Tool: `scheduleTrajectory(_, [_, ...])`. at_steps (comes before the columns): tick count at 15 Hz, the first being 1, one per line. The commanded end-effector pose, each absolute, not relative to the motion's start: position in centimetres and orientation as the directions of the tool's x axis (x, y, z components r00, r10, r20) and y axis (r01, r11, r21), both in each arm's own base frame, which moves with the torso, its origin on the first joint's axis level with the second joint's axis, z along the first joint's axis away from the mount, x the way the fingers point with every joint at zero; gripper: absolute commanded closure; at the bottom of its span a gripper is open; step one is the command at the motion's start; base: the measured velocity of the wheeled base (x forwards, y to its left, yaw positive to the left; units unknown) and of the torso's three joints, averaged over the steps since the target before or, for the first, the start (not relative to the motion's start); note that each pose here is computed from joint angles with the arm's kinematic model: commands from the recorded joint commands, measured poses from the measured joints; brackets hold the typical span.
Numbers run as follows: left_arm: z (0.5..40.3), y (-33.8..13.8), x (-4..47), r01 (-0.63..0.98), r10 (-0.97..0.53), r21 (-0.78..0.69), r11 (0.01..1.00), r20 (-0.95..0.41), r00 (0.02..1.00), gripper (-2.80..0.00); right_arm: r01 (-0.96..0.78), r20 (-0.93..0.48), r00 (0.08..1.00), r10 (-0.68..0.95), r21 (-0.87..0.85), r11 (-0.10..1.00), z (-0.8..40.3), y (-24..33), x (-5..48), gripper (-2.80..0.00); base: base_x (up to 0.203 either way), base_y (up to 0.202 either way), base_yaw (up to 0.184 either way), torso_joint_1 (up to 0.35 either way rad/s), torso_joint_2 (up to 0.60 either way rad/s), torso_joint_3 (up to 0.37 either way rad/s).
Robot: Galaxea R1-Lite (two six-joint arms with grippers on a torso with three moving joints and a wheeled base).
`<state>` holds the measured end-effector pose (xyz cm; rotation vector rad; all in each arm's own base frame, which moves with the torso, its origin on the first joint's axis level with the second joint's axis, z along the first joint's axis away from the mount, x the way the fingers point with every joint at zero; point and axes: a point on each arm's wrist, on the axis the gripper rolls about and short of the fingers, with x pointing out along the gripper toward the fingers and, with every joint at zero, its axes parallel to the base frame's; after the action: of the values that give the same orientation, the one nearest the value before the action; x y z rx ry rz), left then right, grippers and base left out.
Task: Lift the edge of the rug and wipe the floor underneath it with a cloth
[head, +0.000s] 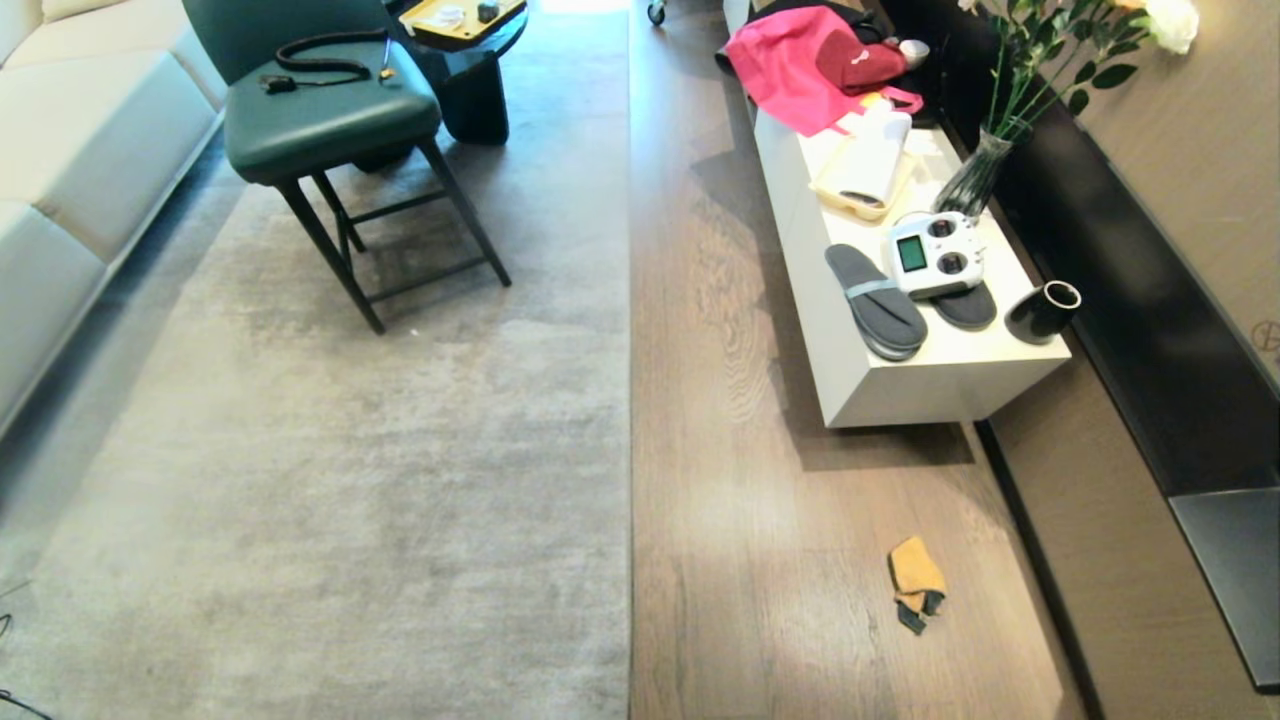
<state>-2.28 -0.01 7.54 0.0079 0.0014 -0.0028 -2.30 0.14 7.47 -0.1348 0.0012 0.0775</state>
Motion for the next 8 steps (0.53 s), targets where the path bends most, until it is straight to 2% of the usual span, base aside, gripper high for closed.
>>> scheduleTrajectory(1, [7.53, -0.01, -2.28, 0.003, -0.003, 0.008, 1.0, -0.002, 1.0, 0.0, -0.078, -0.008, 0.997, 0.078, -0.136, 0.988, 7.47, 0.14, -2.29, 0.0, 0.0, 0.0, 0.0, 0.003, -0.01, 0.203])
scheduleTrajectory(8, [7.57, -0.01, -2.29, 0.003, -0.003, 0.003, 1.0, 0.0, 1.0, 0.0, -0.078, -0.008, 0.997, 0.078, -0.136, 0.988, 7.47, 0.14, -2.29, 0.0, 0.0, 0.0, 0.0, 0.003, 0.0, 0.2])
